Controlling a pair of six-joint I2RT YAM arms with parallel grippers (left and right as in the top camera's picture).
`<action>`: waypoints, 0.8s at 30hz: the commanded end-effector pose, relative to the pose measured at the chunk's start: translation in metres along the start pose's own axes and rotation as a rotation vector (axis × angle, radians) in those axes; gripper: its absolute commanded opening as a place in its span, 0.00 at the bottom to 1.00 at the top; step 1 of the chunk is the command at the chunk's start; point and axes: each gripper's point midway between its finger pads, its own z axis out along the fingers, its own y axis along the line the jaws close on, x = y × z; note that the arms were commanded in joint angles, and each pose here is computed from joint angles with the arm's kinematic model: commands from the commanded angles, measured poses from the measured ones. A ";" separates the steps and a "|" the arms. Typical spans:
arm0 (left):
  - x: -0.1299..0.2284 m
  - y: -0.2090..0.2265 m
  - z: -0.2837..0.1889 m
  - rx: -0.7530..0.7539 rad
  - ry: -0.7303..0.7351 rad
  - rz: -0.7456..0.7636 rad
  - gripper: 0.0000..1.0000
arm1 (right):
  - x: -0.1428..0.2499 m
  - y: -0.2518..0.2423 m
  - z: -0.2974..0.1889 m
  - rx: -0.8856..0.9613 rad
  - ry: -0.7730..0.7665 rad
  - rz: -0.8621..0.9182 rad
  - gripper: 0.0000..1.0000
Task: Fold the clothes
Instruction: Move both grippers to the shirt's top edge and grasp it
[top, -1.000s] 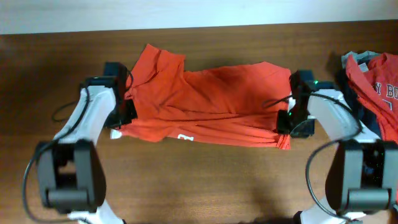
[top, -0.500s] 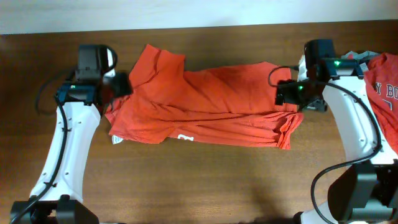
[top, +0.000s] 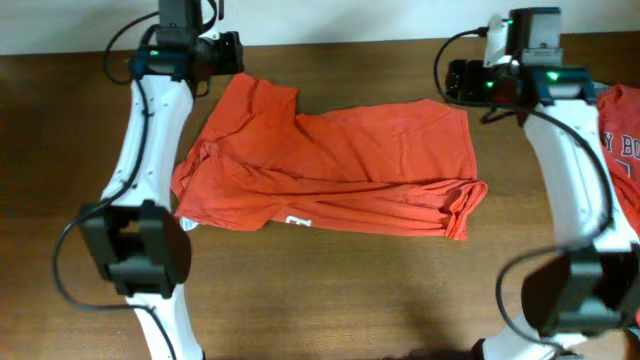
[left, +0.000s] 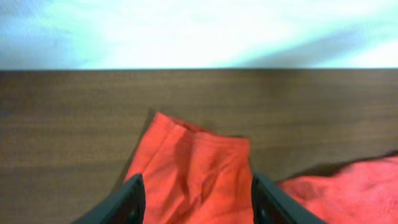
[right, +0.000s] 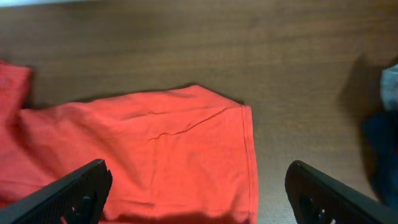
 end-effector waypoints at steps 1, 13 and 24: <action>0.012 0.005 0.045 -0.044 0.014 0.032 0.54 | 0.015 -0.007 0.052 0.001 0.072 -0.021 0.93; 0.073 0.003 0.122 -0.119 0.128 0.107 0.54 | 0.054 -0.020 0.125 0.034 0.197 -0.012 0.93; 0.133 0.010 0.149 -0.131 0.293 0.112 0.54 | 0.062 -0.039 0.143 0.054 0.209 0.008 0.88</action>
